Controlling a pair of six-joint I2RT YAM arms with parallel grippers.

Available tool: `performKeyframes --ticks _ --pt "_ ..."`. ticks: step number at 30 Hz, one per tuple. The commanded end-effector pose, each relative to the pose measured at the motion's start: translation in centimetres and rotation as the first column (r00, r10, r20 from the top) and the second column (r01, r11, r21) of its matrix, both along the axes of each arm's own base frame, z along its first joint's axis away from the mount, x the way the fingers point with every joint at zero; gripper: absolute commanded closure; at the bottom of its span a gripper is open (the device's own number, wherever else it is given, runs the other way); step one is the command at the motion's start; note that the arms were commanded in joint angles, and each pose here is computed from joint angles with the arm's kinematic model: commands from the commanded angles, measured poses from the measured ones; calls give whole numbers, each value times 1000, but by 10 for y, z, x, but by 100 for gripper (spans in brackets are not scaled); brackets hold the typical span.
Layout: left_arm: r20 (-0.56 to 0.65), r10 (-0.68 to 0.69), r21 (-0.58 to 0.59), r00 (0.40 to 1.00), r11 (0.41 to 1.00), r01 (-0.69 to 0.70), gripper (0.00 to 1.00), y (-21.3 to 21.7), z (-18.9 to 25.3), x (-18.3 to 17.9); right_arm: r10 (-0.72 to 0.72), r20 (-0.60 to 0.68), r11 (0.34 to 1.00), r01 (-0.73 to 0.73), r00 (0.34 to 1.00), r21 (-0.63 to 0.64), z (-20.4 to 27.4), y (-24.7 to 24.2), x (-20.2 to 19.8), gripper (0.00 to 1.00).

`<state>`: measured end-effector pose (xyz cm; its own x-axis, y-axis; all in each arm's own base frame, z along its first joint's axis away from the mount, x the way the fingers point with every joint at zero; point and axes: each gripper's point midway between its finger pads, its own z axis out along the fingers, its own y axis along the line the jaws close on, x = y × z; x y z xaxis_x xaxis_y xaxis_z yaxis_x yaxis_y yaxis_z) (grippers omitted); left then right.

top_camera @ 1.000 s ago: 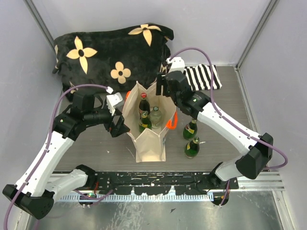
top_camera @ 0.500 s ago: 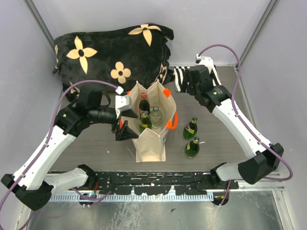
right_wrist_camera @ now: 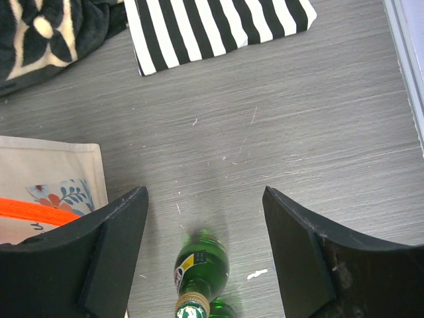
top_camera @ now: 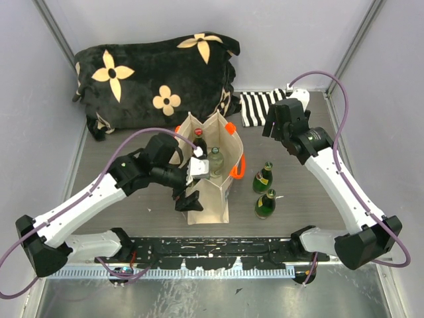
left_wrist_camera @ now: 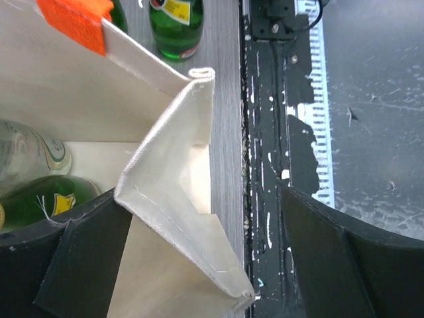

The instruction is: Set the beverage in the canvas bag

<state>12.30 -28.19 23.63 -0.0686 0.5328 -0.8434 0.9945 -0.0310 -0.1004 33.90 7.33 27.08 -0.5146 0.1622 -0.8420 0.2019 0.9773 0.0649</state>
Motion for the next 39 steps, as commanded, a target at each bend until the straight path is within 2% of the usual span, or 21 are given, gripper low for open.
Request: performKeyframes --ticks 1,5,8,14,19,32,36,39 --pt "95 -4 15 996 1000 2 1 -2 -13 6 -5 32 1000 4 999 23 8 -3 -1 25" --pt "193 -61 -2 979 998 63 9 0 -14 -4 7 20 1000 -8 1000 20 3 -1 1 25" --pt "305 -132 -8 943 990 141 17 2 -14 -17 25 -2 1000 -25 1000 16 -4 2 3 25" --pt "446 -229 39 865 971 236 17 5 -22 -26 60 -81 998 -58 995 30 -27 9 0 26" --pt "539 -335 106 772 937 333 15 6 -32 -32 78 -149 996 -72 986 49 -39 13 -8 26" --pt "634 -469 231 614 874 428 14 18 -59 -36 133 -344 991 -113 929 78 -51 17 -45 30" --pt "652 -482 261 585 868 423 13 22 -69 -32 130 -329 990 -106 935 89 -53 15 -53 30" --pt "650 -485 264 585 866 425 13 20 -71 -31 134 -257 988 -109 957 110 -60 14 -55 32"
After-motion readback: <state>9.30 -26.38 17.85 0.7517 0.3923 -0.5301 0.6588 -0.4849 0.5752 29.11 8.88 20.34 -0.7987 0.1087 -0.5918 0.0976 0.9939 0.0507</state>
